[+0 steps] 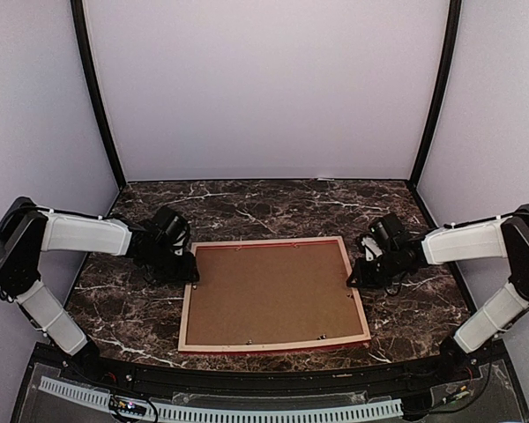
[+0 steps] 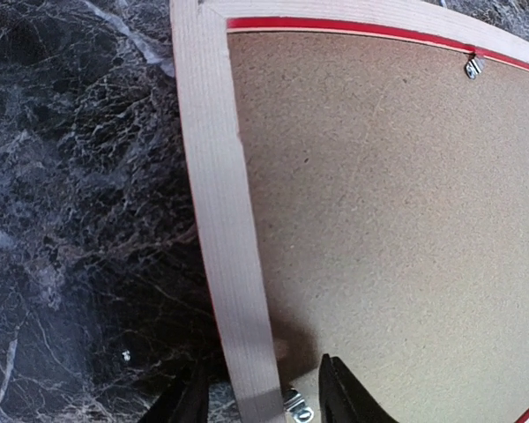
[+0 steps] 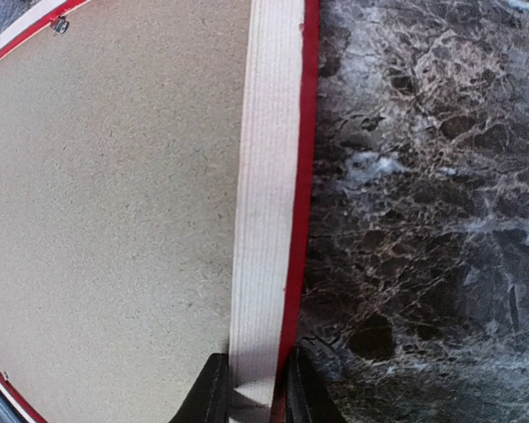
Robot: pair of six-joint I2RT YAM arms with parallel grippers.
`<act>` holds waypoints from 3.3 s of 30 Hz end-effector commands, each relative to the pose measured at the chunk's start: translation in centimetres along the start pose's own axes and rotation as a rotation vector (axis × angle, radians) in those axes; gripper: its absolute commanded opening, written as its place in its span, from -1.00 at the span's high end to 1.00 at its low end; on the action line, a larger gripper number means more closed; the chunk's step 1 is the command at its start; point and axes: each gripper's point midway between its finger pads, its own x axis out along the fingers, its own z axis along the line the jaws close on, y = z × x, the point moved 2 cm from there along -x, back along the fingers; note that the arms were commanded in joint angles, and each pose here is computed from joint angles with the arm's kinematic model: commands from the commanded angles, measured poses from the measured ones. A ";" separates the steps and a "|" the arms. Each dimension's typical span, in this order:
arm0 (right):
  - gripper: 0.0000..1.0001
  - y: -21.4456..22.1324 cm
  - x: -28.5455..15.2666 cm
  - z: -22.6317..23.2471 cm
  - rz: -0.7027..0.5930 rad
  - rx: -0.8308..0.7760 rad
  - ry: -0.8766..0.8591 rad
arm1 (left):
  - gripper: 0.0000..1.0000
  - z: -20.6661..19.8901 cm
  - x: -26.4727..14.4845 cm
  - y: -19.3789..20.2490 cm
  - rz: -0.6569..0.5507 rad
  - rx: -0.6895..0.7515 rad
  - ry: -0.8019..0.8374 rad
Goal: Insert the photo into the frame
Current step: Place the photo frame at the center of the board.
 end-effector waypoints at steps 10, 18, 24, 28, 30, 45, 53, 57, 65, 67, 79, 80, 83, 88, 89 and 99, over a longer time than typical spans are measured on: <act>0.73 -0.2 0.5 -0.7 -0.007 0.009 0.025 | -0.02 -0.1 -3.1 1.4 0.034 0.025 0.027; 0.74 -0.2 0.5 -0.9 -0.007 0.010 0.028 | -0.12 0.7 -3.3 3.7 0.074 0.024 -0.015; 0.75 -0.2 0.4 -0.9 -0.007 0.010 0.027 | -0.14 0.6 -2.4 4.5 0.097 0.046 -0.059; 0.75 -0.1 0.3 -0.9 -0.010 0.011 0.031 | -0.11 1.2 -2.3 4.5 0.092 0.060 -0.129; 0.75 -0.1 0.2 -1.0 -0.011 0.013 0.030 | -0.06 1.4 -2.4 4.5 0.092 0.064 -0.149; 0.76 -0.1 0.3 -1.0 -0.009 0.011 0.029 | 0.07 2.8 -1.6 2.9 0.056 0.086 -0.289; 0.77 -0.2 0.4 -1.1 -0.008 0.006 0.033 | 0.10 3.5 -0.9 2.2 0.040 0.093 -0.354; 0.80 -0.3 0.6 -1.2 -0.001 -0.003 0.037 | 0.09 3.7 -0.8 1.6 0.007 0.091 -0.379; 0.87 -0.4 0.5 -1.1 -0.005 -0.028 0.035 | 0.04 3.9 -0.1 0.3 -0.048 0.089 -0.422; 0.89 -0.3 0.7 -1.2 -0.001 -0.039 0.040 | 0.03 4.1 0.1 0.3 -0.058 0.089 -0.427; 0.98 -0.1 1.0 -1.0 0.009 -0.090 0.020 | -0.11 3.1 1.1 -1.6 -0.143 0.153 -0.386; 0.98 -0.1 1.0 -1.1 0.010 -0.091 0.022 | -0.11 3.0 1.2 -1.6 -0.145 0.156 -0.383; 0.99 0.1 1.2 -1.1 0.015 -0.092 0.016 | -0.12 2.8 1.6 -1.8 -0.149 0.172 -0.373; 0.99 0.4 1.4 -1.1 0.024 -0.091 0.010 | -0.14 2.5 2.0 -2.5 -0.163 0.195 -0.368; 1.00 0.4 1.5 -1.1 0.025 -0.091 0.010 | -0.14 2.4 2.0 -2.7 -0.170 0.204 -0.366; 1.00 0.7 1.7 -1.3 0.035 -0.091 0.013 | -0.19 1.1 2.2 -3.3 -0.175 0.275 -0.301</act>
